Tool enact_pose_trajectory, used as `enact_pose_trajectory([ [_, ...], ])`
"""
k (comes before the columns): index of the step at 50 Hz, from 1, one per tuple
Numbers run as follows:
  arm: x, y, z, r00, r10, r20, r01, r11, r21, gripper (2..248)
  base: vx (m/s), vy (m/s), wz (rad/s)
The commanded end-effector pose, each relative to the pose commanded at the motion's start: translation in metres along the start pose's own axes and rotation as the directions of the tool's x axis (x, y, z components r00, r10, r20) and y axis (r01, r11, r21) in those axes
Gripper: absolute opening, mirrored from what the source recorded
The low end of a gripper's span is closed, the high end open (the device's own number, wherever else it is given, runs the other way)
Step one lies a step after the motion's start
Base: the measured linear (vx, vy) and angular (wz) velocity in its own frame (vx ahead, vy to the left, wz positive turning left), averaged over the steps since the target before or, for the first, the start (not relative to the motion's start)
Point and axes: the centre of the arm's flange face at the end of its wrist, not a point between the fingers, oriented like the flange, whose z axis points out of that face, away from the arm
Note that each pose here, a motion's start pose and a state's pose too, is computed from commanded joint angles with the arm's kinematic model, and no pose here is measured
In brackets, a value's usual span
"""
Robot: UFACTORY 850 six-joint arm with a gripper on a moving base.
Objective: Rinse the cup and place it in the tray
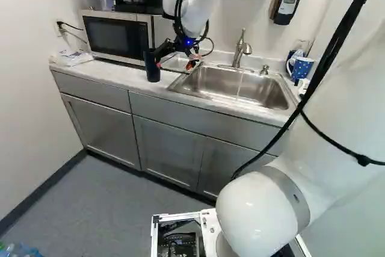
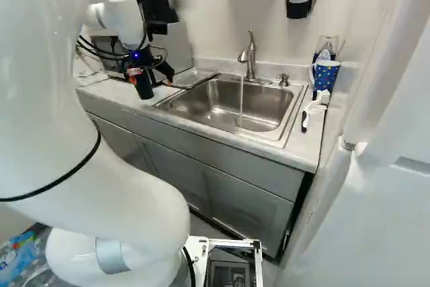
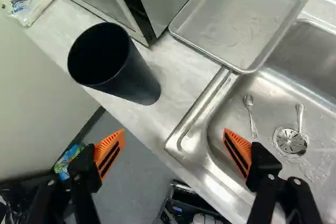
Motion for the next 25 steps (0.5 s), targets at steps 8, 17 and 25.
enact_pose_trajectory([
  [8,0.002,-0.013,0.004,1.0,-0.023,0.005,0.023,1.0,0.015,247,0.0,0.0,0.0],
  [17,0.005,-0.029,0.008,0.999,-0.048,0.009,0.048,0.998,0.032,247,0.0,0.0,0.0],
  [25,0.007,-0.042,0.012,0.997,-0.07,0.013,0.07,0.996,0.047,247,0.0,0.0,0.0],
])
